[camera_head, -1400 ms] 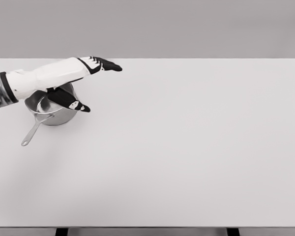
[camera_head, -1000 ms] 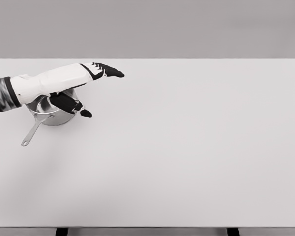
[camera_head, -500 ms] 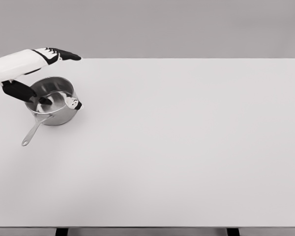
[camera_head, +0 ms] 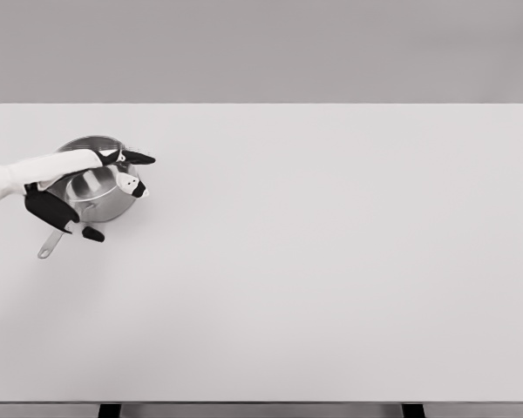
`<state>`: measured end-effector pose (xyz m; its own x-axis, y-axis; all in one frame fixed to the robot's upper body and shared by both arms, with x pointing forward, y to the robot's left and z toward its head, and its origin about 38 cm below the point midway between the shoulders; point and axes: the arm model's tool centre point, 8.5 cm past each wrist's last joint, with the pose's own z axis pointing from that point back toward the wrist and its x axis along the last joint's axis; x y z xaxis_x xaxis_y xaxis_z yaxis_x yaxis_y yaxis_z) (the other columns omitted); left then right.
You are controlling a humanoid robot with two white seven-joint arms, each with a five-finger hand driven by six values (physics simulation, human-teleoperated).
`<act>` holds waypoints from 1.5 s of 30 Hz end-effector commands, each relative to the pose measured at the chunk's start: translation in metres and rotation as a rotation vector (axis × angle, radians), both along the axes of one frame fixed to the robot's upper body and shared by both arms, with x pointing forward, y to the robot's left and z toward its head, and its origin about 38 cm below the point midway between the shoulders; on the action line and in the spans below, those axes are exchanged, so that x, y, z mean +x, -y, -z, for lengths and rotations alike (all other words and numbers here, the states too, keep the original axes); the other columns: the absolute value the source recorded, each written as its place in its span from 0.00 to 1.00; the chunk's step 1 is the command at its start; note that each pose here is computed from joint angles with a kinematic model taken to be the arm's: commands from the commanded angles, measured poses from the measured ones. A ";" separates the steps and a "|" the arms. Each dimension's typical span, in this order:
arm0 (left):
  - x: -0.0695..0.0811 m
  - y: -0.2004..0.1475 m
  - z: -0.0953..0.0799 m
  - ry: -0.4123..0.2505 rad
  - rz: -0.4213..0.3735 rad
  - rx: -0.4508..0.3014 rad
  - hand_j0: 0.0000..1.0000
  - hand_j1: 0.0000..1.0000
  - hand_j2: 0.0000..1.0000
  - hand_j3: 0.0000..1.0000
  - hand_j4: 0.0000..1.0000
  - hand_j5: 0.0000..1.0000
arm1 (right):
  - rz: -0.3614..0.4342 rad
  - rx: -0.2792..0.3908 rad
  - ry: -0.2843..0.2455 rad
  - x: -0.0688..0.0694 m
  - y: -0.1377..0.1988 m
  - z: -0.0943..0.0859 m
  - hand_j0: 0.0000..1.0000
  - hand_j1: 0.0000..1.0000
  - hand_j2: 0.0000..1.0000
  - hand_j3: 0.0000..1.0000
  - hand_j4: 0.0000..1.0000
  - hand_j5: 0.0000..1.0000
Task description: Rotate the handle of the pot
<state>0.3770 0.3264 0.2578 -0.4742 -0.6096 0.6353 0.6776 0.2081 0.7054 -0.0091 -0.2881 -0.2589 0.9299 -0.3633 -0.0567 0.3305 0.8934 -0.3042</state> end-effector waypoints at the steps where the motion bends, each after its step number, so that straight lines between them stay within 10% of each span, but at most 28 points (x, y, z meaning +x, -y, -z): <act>1: -0.001 -0.003 -0.001 -0.009 -0.004 0.004 1.00 1.00 1.00 1.00 1.00 1.00 | 0.001 0.000 0.000 0.000 0.000 0.000 1.00 1.00 1.00 1.00 1.00 1.00; 45: -0.011 -0.039 0.029 0.089 -0.070 0.259 1.00 1.00 1.00 1.00 1.00 1.00 | -0.001 0.000 -0.001 0.000 0.000 0.000 1.00 1.00 1.00 1.00 1.00 1.00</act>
